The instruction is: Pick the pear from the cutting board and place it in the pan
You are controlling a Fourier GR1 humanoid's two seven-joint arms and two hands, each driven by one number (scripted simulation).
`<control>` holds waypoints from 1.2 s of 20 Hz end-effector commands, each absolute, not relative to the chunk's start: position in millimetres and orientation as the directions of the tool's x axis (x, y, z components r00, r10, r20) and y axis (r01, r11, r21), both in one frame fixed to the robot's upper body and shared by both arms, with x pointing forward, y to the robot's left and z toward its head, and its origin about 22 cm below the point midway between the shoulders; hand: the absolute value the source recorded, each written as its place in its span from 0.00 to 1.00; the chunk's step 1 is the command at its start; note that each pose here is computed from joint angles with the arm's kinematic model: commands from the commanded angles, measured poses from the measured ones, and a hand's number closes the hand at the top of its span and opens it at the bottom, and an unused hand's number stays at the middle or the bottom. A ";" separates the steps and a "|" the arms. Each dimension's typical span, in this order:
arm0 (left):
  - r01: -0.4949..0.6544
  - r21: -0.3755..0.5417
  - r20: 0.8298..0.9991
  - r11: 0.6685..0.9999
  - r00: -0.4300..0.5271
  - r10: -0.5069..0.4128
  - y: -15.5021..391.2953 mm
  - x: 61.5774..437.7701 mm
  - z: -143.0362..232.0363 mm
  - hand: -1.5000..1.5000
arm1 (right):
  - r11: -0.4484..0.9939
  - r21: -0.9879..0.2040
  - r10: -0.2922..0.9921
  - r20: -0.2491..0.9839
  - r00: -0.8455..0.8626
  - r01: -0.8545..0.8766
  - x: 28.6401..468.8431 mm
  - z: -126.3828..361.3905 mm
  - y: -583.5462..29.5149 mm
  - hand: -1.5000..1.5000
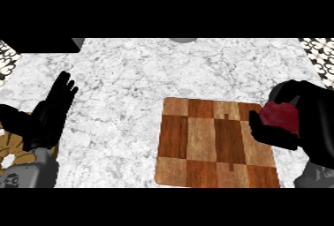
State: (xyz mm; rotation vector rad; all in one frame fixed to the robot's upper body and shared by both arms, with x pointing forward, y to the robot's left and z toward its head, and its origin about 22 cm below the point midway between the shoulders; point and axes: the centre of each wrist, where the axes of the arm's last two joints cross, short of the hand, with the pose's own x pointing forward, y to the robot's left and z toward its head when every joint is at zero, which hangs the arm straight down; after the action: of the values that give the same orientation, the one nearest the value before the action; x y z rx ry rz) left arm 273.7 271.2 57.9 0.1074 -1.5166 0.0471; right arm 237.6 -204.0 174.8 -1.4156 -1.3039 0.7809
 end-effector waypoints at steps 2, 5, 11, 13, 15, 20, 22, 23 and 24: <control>-0.087 0.036 0.999 0.996 0.042 -0.032 265.6 270.3 63.5 0.50 | 0.152 -0.912 0.934 0.259 0.247 0.382 256.3 181.1 -278.7 1.00; -0.092 0.038 0.998 0.995 0.051 -0.033 263.7 270.0 70.8 0.50 | 0.155 -0.903 0.923 0.277 0.267 0.401 263.8 173.7 -307.9 1.00; -0.097 0.029 0.998 0.995 0.050 -0.024 280.0 286.5 63.5 0.50 | 0.189 -0.885 0.896 0.332 0.294 0.425 272.2 127.7 -377.6 1.00; -0.074 0.029 0.999 0.997 0.049 -0.025 276.5 277.8 56.1 0.50 | 0.176 -0.904 0.903 0.305 0.301 0.390 306.6 140.6 -391.7 1.00; -0.079 0.032 0.998 0.996 0.049 -0.028 279.5 287.8 67.5 0.50 | 0.209 -0.897 0.912 0.322 0.254 0.389 291.4 110.9 -417.1 1.00; -0.072 0.038 0.998 0.997 0.047 -0.035 269.0 279.1 55.9 0.50 | 0.257 -0.904 0.921 0.336 0.198 0.340 313.0 56.3 -417.5 1.00; -0.073 0.034 0.998 0.997 0.049 -0.030 282.7 288.5 60.5 0.50 | 0.262 -0.916 0.919 0.333 0.212 0.304 312.6 49.2 -440.7 1.00; -0.074 0.042 0.998 0.996 0.044 -0.039 274.4 279.5 56.5 0.50 | 0.245 -0.915 0.926 0.319 0.202 0.321 317.4 50.3 -443.1 1.00; -0.060 0.040 0.998 0.997 0.044 -0.037 263.5 281.1 71.2 0.50 | 0.264 -0.909 0.922 0.336 0.191 0.324 314.6 32.6 -433.5 1.00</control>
State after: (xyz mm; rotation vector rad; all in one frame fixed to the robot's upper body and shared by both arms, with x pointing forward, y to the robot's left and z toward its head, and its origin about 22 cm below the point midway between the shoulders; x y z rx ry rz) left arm 282.7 274.0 64.4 0.0890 -1.5227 0.0293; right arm 313.7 -428.7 65.0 -1.3049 -1.3503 0.6269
